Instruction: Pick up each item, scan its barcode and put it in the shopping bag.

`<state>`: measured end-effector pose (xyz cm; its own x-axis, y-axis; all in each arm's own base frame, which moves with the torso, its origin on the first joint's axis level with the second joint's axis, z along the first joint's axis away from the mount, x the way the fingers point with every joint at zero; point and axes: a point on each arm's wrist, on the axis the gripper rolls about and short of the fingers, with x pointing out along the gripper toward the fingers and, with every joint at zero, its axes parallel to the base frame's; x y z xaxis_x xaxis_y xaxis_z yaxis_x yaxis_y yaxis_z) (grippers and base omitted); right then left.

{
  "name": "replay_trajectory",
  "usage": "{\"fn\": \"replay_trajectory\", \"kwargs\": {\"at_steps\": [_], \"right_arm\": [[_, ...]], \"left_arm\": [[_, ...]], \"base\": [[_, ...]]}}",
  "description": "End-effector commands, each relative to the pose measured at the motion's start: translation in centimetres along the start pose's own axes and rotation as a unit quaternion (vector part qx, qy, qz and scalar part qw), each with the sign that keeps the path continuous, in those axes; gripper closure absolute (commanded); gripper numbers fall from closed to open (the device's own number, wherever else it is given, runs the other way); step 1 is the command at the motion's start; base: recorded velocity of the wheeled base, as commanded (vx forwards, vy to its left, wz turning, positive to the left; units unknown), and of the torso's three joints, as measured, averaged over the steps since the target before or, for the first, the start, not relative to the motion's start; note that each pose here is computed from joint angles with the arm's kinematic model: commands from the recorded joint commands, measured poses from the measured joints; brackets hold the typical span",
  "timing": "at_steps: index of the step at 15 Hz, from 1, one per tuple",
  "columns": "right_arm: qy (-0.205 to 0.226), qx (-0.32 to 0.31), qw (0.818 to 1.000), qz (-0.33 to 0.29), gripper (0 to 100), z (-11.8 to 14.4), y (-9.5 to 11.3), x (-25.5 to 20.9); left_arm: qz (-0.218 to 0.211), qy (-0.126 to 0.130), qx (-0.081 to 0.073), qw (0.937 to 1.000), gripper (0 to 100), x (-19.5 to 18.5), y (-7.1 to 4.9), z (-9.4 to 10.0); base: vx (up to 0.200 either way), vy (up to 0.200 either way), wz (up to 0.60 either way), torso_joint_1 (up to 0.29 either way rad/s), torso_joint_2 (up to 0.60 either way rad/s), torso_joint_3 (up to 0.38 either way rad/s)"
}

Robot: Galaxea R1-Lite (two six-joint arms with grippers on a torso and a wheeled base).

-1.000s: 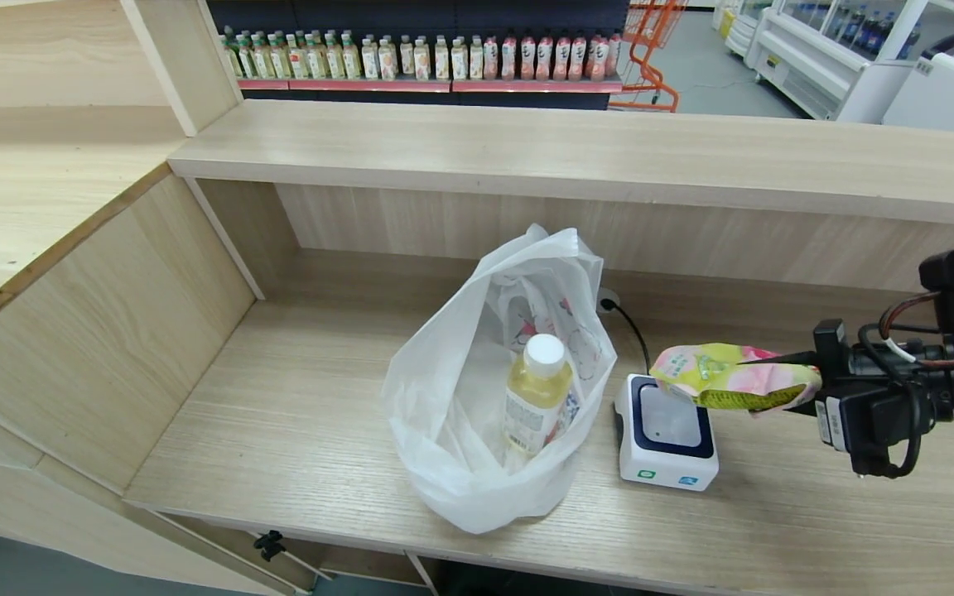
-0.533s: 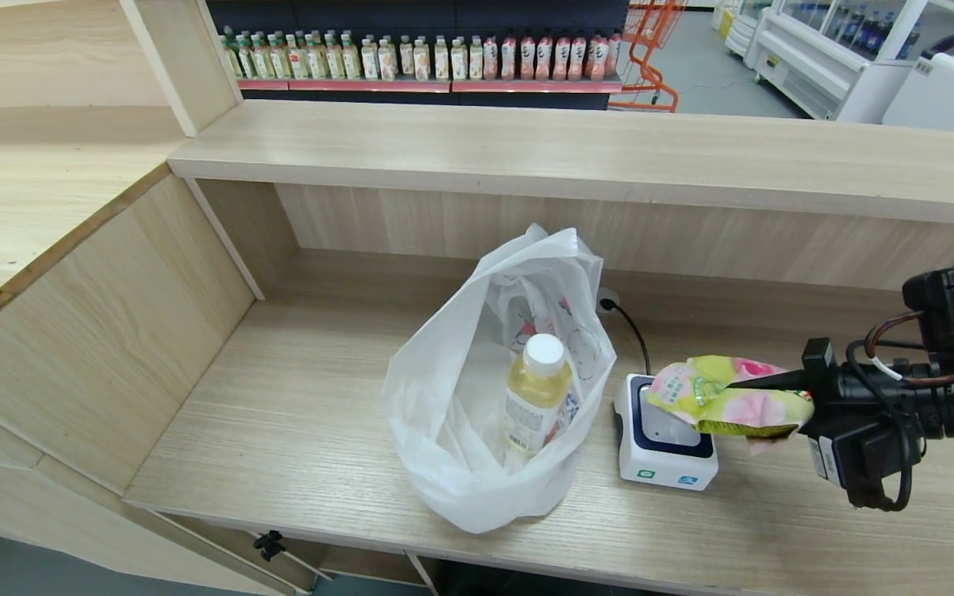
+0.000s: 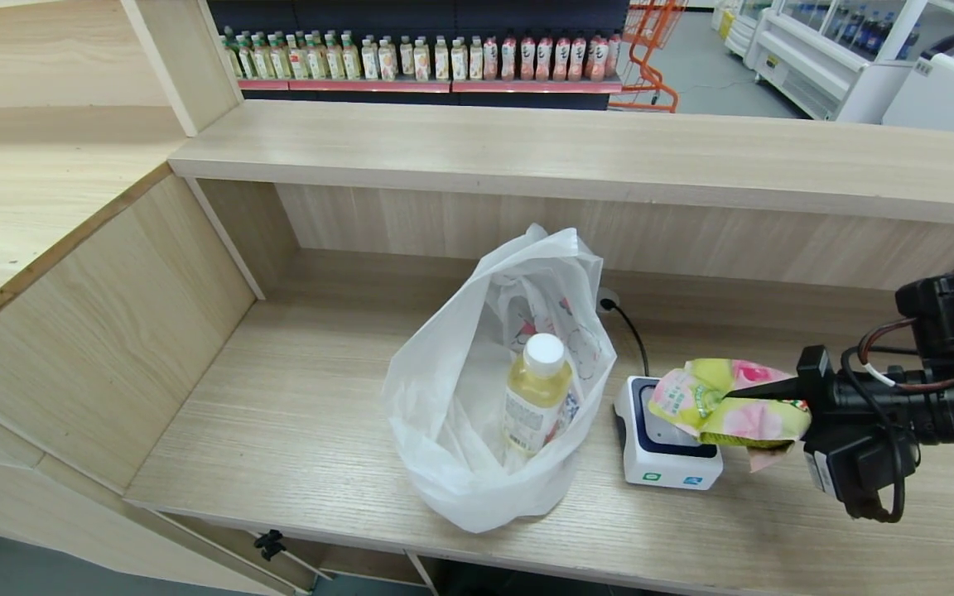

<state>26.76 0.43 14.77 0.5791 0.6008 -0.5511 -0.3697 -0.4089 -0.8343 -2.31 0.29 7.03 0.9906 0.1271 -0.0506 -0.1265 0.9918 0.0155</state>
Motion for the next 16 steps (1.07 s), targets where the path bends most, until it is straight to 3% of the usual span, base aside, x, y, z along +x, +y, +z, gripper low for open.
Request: {"fn": "replay_trajectory", "kwargs": {"at_steps": [1, 11, 14, 16], "right_arm": [[-0.002, 0.002, 1.0, 0.005, 100, -0.1, 0.2, 0.3], [0.002, -0.005, 1.0, -0.01, 100, 0.8, -0.7, -1.1], [-0.001, 0.103, 0.993, -0.064, 100, 3.4, -3.5, -4.4], [-0.028, 0.271, 0.955, -0.119, 100, 5.6, -6.5, -6.7]], "left_arm": [[0.0, 0.001, 0.0, 1.0, 0, 0.0, 0.0, 0.0], [0.001, 0.001, 0.0, 1.0, 0, 0.0, 0.0, 0.0], [0.001, 0.001, 0.0, 1.0, 0, 0.0, 0.0, 0.0], [0.001, 0.001, 0.0, 1.0, 0, 0.0, 0.0, 0.0]], "base": [[0.0, 0.0, 0.0, 0.0, 0.0, 0.0], [0.0, 0.0, 0.0, 0.0, 0.0, 0.0], [0.0, 0.0, 0.0, 0.0, 0.0, 0.0], [0.0, 0.0, 0.0, 0.0, 0.0, 0.0]]}}
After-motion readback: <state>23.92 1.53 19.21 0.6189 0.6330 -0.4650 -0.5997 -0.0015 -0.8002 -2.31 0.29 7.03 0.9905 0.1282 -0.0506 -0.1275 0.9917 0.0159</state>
